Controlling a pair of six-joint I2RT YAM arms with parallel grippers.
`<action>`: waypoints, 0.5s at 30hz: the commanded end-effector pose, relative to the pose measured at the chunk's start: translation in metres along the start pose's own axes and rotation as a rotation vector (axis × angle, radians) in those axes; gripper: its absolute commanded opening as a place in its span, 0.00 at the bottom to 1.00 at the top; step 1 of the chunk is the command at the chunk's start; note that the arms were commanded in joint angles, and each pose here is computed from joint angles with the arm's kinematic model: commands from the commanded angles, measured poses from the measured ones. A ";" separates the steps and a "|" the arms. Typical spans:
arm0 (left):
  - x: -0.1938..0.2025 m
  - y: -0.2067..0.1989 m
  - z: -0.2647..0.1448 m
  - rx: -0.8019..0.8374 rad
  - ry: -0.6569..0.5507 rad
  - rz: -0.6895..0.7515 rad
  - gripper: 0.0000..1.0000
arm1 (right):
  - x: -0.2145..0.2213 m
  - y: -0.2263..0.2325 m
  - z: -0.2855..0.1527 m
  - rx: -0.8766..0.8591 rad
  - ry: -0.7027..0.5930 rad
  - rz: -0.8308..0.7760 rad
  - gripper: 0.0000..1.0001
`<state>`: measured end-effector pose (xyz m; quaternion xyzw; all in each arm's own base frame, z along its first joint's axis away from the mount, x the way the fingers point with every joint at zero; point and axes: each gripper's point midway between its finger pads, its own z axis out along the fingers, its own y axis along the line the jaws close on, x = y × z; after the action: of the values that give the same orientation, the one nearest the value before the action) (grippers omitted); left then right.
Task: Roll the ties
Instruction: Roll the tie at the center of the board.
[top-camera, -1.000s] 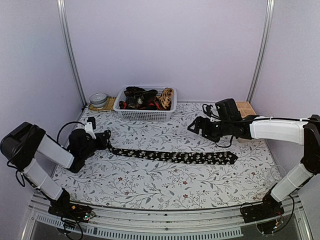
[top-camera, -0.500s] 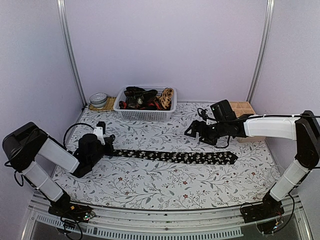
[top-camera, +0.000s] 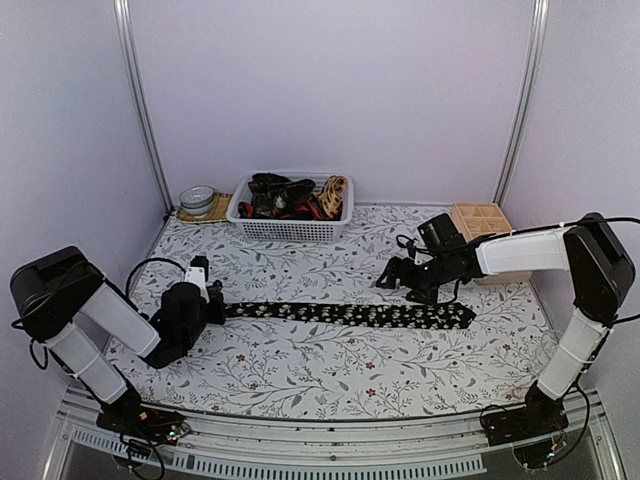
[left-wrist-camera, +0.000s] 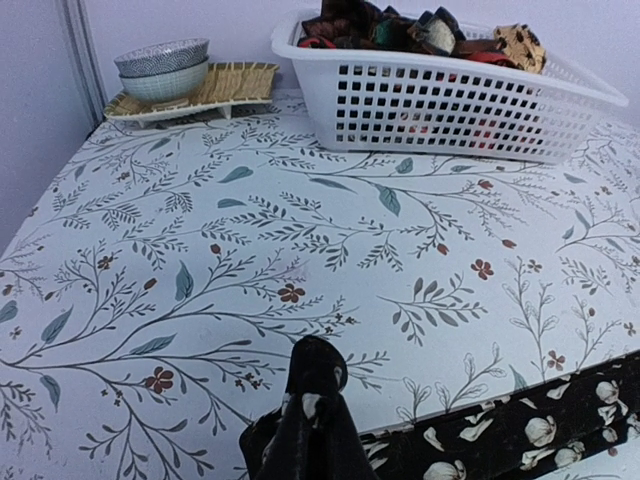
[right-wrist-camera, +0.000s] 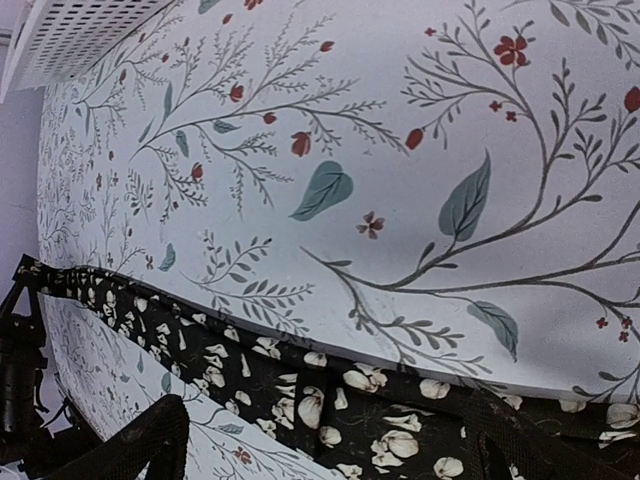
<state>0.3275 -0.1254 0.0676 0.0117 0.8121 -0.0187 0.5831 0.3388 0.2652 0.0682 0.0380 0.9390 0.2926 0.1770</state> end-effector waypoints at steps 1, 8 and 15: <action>-0.006 -0.002 -0.003 0.010 -0.043 -0.004 0.02 | 0.018 -0.040 0.020 0.110 0.069 0.051 0.96; -0.008 -0.006 -0.007 0.050 -0.066 -0.020 0.02 | 0.031 -0.068 0.019 0.172 0.116 0.101 0.97; -0.006 -0.017 -0.013 0.134 -0.074 -0.053 0.01 | 0.032 -0.102 0.002 0.267 0.111 0.142 0.98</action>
<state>0.3213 -0.1294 0.0729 0.0172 0.7963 -0.0497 0.6026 0.3412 0.2339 0.0390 0.0757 0.9499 0.2626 0.1515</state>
